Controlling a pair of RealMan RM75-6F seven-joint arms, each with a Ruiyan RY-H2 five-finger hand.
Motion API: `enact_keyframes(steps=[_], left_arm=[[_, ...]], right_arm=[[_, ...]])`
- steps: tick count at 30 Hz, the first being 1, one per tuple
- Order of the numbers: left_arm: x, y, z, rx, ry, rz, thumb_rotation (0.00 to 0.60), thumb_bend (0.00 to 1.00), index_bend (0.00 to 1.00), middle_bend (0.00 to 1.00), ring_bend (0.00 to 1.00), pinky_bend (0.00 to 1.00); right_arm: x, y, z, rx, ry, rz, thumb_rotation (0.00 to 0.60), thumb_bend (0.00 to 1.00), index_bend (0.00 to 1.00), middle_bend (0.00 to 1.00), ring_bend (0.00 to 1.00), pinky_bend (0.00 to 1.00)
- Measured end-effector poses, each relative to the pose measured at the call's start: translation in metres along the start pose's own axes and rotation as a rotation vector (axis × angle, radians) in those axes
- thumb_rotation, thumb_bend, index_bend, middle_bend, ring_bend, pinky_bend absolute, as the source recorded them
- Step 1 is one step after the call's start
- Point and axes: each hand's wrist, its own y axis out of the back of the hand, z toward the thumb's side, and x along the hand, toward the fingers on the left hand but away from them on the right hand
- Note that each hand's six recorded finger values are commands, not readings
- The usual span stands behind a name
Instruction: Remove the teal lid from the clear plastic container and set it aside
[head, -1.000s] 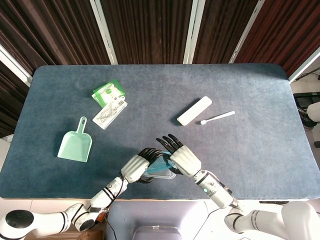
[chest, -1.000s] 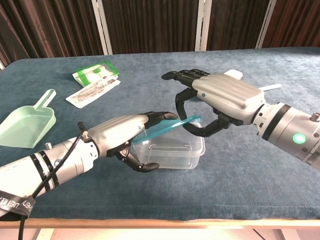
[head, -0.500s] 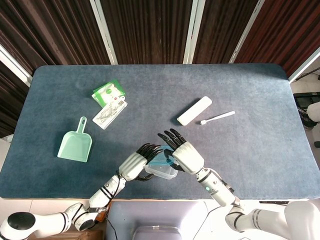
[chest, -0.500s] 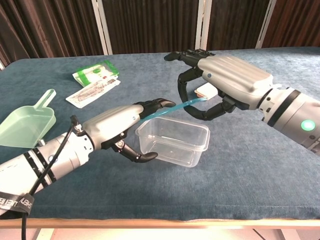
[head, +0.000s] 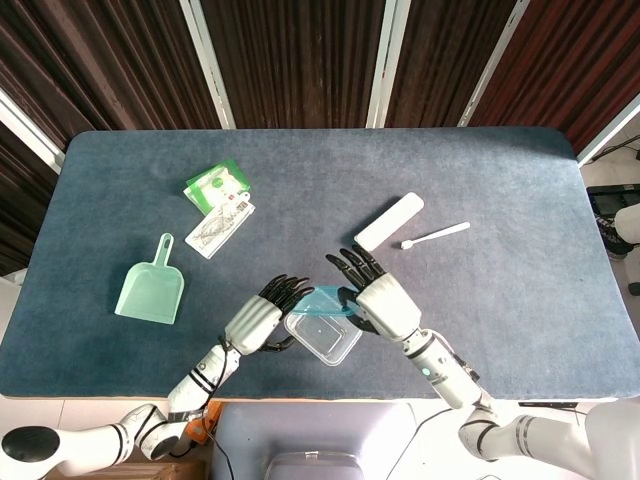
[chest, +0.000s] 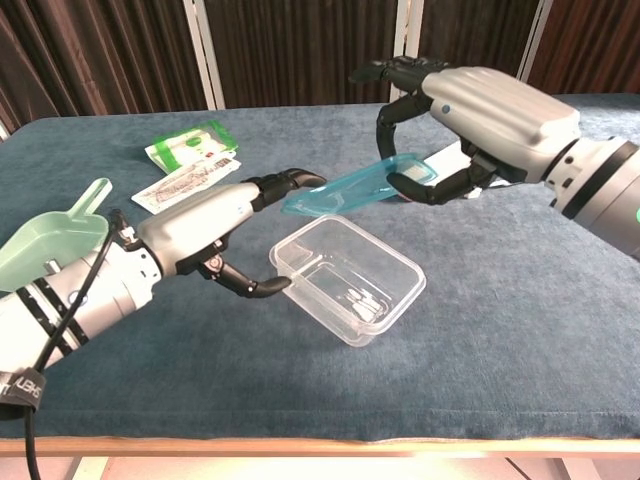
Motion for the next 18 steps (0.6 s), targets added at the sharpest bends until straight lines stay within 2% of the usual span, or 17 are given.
enact_keyframes(steps=[11, 18], left_arm=[[-0.019, 0.030, -0.035, 0.034, 0.085, 0.046, 0.600, 0.28, 0.00, 0.00, 0.00, 0.00], [-0.037, 0.045, -0.050, 0.052, 0.118, 0.059, 0.600, 0.29, 0.00, 0.00, 0.00, 0.00]], right_arm=[[-0.006, 0.045, -0.044, 0.125, -0.073, -0.092, 0.600, 0.78, 0.78, 0.20, 0.00, 0.08], [0.000, 0.043, -0.073, 0.256, -0.106, -0.064, 0.600, 0.78, 0.78, 0.20, 0.00, 0.08]])
